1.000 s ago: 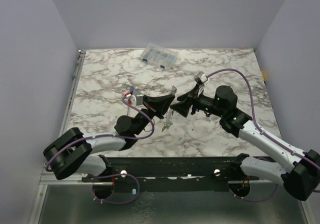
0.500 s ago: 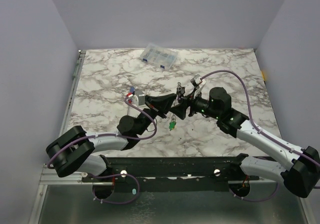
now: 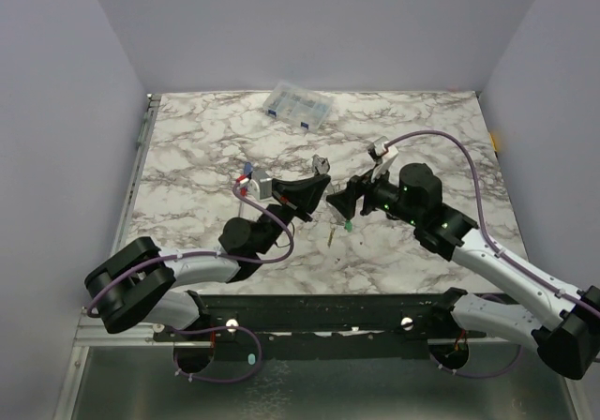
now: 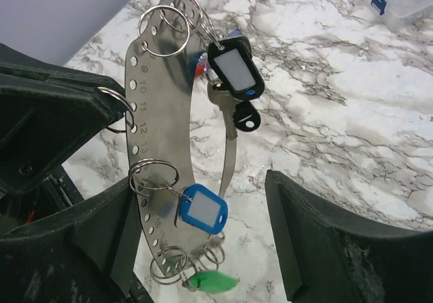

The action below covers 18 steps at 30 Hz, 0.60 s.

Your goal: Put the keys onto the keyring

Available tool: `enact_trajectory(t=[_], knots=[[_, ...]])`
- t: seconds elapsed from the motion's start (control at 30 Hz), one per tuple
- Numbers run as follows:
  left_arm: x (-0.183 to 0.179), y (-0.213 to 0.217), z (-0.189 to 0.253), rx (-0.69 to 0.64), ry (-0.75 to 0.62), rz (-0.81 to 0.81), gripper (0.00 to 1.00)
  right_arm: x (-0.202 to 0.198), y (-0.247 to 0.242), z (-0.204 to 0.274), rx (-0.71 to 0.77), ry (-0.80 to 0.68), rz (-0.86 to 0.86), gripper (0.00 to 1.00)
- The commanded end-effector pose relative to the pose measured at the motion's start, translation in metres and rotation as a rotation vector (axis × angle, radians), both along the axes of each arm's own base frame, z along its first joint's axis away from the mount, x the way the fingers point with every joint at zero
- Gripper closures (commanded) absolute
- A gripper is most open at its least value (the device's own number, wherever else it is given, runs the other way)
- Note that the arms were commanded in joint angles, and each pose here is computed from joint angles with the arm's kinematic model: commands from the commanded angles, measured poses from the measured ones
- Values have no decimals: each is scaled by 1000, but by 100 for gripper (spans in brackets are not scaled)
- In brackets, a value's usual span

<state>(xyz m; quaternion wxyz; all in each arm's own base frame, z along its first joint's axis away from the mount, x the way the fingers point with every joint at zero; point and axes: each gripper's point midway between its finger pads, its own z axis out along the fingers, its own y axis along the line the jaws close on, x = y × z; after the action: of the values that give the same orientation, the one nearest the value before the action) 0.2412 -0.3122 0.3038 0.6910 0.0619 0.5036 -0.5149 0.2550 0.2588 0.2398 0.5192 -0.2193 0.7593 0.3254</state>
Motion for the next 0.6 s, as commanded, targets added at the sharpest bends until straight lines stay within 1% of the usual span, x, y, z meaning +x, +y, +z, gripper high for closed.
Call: enact_trajectory(t=[0.0,0.2,0.37,0.43,0.5,0.57], knots=[[-10,11,33,-110,-60,-2,100,2,-7,3,-39,-35,-12,25],[-12,6,32,-117,-46,-23,100,9,1,18,-26,-80,6,25],[-15,2,30,-116,-36,-30,100,18,11,26,-21,-91,21,25],[-17,1,29,-118,-32,-35,100,22,16,36,2,-120,25,25],[-18,1,29,-119,-32,-35,100,25,17,37,1,-129,25,27],[-18,3,29,-123,-29,-32,100,26,20,38,-2,-142,36,33]])
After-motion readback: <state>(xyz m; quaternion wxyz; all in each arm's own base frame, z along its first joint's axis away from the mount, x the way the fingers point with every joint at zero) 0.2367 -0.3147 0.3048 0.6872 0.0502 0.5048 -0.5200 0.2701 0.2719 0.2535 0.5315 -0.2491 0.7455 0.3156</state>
